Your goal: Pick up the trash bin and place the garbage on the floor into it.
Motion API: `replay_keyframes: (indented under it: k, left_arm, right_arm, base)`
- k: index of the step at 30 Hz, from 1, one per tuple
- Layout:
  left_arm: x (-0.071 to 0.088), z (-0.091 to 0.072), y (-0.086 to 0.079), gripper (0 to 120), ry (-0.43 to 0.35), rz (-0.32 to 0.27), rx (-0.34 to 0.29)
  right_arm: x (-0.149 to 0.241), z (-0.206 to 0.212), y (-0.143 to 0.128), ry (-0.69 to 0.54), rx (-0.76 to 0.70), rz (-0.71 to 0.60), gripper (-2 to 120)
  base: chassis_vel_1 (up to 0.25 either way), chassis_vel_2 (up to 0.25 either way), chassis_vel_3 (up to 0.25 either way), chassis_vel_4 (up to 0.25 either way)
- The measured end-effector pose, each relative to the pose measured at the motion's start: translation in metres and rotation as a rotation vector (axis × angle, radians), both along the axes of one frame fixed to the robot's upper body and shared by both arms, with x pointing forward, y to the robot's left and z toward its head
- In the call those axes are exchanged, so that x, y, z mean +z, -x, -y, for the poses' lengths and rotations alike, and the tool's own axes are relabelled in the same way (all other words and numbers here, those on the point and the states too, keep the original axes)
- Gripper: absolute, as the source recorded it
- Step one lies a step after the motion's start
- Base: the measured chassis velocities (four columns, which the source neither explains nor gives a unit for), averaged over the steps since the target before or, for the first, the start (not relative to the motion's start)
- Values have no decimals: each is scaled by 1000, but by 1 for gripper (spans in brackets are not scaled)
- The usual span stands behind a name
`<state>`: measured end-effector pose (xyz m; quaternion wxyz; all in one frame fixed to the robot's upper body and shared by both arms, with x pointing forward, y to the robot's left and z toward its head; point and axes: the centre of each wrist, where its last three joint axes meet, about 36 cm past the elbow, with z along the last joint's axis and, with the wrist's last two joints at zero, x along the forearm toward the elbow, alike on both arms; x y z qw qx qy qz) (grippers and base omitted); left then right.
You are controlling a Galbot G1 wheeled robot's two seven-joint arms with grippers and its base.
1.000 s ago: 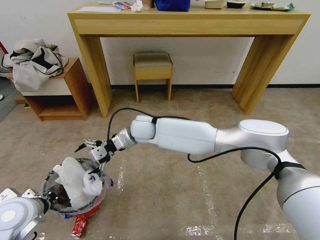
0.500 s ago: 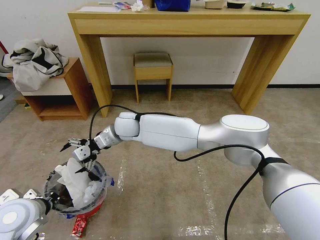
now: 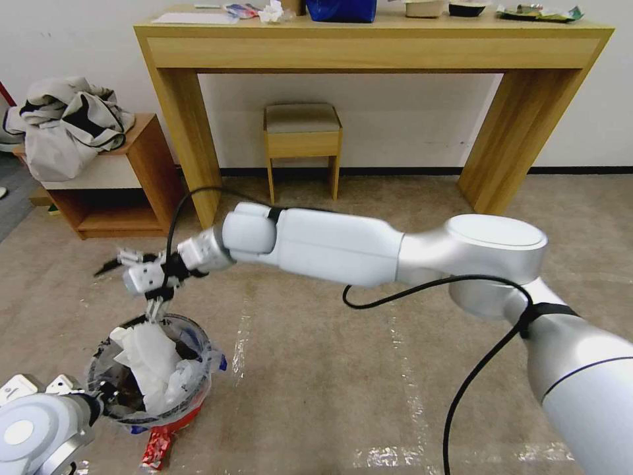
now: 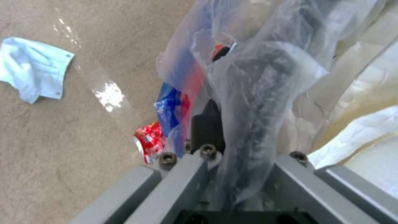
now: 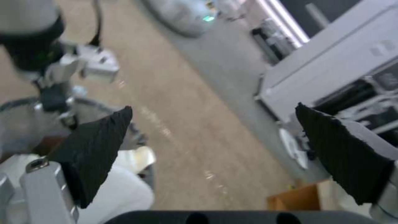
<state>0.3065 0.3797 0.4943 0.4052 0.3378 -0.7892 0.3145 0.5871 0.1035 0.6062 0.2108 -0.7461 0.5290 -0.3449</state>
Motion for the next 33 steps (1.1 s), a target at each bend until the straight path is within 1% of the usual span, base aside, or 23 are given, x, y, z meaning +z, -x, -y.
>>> replay_keyframes:
  k: [1, 2, 3, 5, 6, 7, 8, 9, 11, 12, 15, 16, 18, 19, 22, 23, 25, 27, 28, 29, 31, 32, 33]
  left_arm:
    - [1, 0, 0, 0, -2, 0, 1]
    - [2, 0, 1, 0, -3, 2, -1]
    - [2, 0, 1, 0, -3, 2, -1]
    - [5, 0, 3, 0, -7, 7, -2]
    - [5, 0, 3, 0, -7, 7, -2]
    - [6, 0, 4, 0, -12, 10, -1]
    - [8, 0, 5, 0, -19, 14, -1]
    - [8, 0, 5, 0, -19, 14, -1]
    - [11, 0, 7, 0, -28, 15, -6]
    - [11, 0, 7, 0, -28, 15, -6]
    - [11, 0, 9, 0, -39, 13, -6]
    - [11, 0, 9, 0, -39, 13, -6]
    - [11, 1, 10, 0, -42, 12, -7]
    - [11, 1, 10, 0, -42, 12, -7]
    - [14, 4, 12, 0, -44, 20, -9]
    - [14, 4, 12, 0, -44, 20, -9]
    - [15, 4, 13, 0, -46, 23, -8]
    - [15, 4, 14, 0, -48, 22, -8]
    - [15, 3, 14, 0, -51, 22, -8]
    - [15, 3, 14, 0, -51, 22, -8]
    - [15, 3, 14, 0, -54, 24, -8]
    - [15, 3, 14, 0, -54, 24, -8]
    - [15, 4, 13, 0, -54, 26, -8]
  right_arm:
    - [5, 5, 0, -25, -11, -3, 100]
    - [13, 14, -1, -87, -47, -7, 100]
    - [13, 14, -1, -87, -47, -7, 100]
    - [14, 30, -1, -245, -169, -52, 100]
    - [14, 30, -1, -245, -169, -52, 100]
    - [12, 39, -2, -343, -253, -94, 100]
    - [3, 52, -3, -458, -360, -156, 100]
    - [3, 52, -3, -458, -360, -156, 100]
    - [-23, 73, -6, -591, -517, -242, 100]
    - [-23, 73, -6, -591, -517, -242, 100]
    - [-68, 108, -9, -709, -718, -307, 100]
    - [-68, 108, -9, -709, -718, -307, 100]
    - [-91, 135, -13, -789, -832, -328, 100]
    - [-91, 135, -13, -789, -832, -328, 100]
    - [-123, 172, -11, -850, -967, -355, 100]
    - [-123, 172, -11, -850, -967, -355, 100]
    - [-150, 187, -3, -866, -1045, -396, 100]
    - [-159, 191, 1, -873, -1072, -411, 100]
    - [-179, 198, 12, -874, -1119, -443, 100]
    - [-179, 198, 12, -874, -1119, -443, 100]
    - [-203, 203, 23, -874, -1177, -479, 100]
    - [-203, 203, 23, -874, -1177, -479, 100]
    - [-215, 203, 30, -875, -1201, -506, 100]
  base:
    - [0, 0, 0, 0]
    - [0, 0, 0, 0]
    - [0, 0, 0, 0]
    - [0, 0, 0, 0]
    - [0, 0, 0, 0]
    - [0, 0, 0, 0]
    - [0, 0, 0, 0]
    - [0, 0, 0, 0]
    - [0, 0, 0, 0]
    - [0, 0, 0, 0]
    - [0, 0, 0, 0]
    - [0, 0, 0, 0]
    - [0, 0, 0, 0]
    - [0, 0, 0, 0]
    - [0, 0, 0, 0]
    - [0, 0, 0, 0]
    - [0, 0, 0, 0]
    - [0, 0, 0, 0]
    - [0, 0, 0, 0]
    - [0, 0, 0, 0]
    - [0, 0, 0, 0]
    - [0, 0, 0, 0]
    - [0, 0, 0, 0]
